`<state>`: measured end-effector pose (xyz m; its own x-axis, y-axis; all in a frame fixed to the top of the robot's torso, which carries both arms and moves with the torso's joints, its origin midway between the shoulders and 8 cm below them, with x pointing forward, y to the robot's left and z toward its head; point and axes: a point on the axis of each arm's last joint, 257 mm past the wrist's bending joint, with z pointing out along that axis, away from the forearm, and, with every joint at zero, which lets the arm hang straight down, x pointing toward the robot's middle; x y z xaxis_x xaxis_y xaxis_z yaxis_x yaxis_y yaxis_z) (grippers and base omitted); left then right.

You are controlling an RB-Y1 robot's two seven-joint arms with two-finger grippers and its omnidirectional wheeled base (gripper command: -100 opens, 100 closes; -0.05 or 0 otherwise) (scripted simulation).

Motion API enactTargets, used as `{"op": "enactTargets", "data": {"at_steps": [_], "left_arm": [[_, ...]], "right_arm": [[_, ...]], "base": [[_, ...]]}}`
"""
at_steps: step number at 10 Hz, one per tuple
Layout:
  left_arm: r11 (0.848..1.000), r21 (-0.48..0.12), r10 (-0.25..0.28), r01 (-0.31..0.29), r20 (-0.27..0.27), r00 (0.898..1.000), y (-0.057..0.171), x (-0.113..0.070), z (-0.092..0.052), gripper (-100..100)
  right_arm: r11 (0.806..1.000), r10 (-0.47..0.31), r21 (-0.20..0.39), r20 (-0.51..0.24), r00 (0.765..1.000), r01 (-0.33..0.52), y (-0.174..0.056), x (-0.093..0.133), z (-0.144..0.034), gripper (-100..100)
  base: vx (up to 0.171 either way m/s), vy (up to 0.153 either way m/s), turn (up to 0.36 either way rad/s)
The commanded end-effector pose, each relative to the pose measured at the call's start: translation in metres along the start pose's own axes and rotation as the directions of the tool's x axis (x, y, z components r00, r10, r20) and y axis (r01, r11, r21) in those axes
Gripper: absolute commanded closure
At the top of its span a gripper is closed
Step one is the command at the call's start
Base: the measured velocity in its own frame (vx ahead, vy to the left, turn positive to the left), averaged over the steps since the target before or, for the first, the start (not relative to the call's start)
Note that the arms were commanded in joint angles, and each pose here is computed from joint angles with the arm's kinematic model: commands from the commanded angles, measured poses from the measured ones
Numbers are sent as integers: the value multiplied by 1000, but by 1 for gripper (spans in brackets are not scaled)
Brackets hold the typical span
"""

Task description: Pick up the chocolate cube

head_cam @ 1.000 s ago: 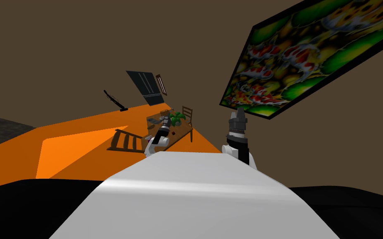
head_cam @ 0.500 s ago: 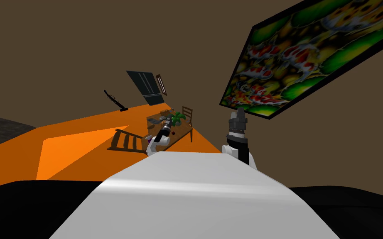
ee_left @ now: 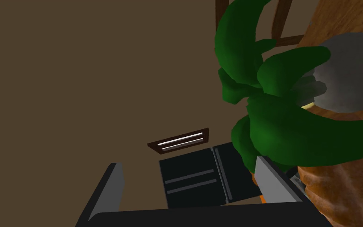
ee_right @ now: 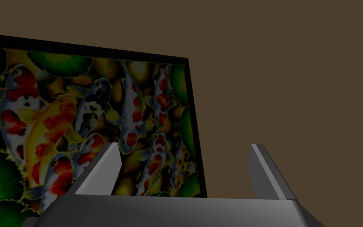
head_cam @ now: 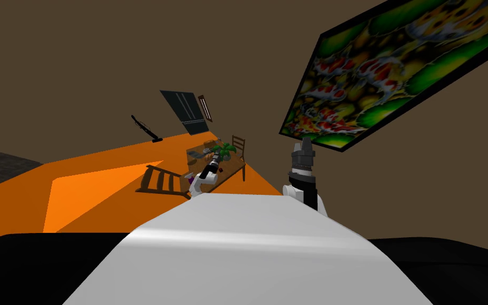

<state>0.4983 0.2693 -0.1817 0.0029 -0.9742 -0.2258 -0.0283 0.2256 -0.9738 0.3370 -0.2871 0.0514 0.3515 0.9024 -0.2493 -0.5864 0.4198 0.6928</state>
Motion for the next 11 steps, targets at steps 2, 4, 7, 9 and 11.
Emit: {"op": "enactTargets", "data": {"at_steps": [2,4,7,9,11], "left_arm": [[996,-93,4,-5,-11,1000,30,2,8,-100],[989,-150,6,-9,-18,1000,50,3,11,-100],[963,-269,8,-15,-29,1000,94,2,13,-100],[944,-328,7,-18,-34,999,116,1,12,-100],[924,-382,6,-20,-38,999,136,0,10,-100]], "right_arm": [[1000,0,0,0,1000,0,0,0,0,0],[1000,0,0,0,1000,0,0,0,0,0],[1000,0,0,0,1000,0,0,0,0,0],[1000,0,0,0,1000,0,0,0,0,0],[1000,0,0,0,1000,0,0,0,0,0]], "base": [[3,4,-24],[4,5,-29],[7,9,-52],[5,8,-45],[7,10,-55]]}}
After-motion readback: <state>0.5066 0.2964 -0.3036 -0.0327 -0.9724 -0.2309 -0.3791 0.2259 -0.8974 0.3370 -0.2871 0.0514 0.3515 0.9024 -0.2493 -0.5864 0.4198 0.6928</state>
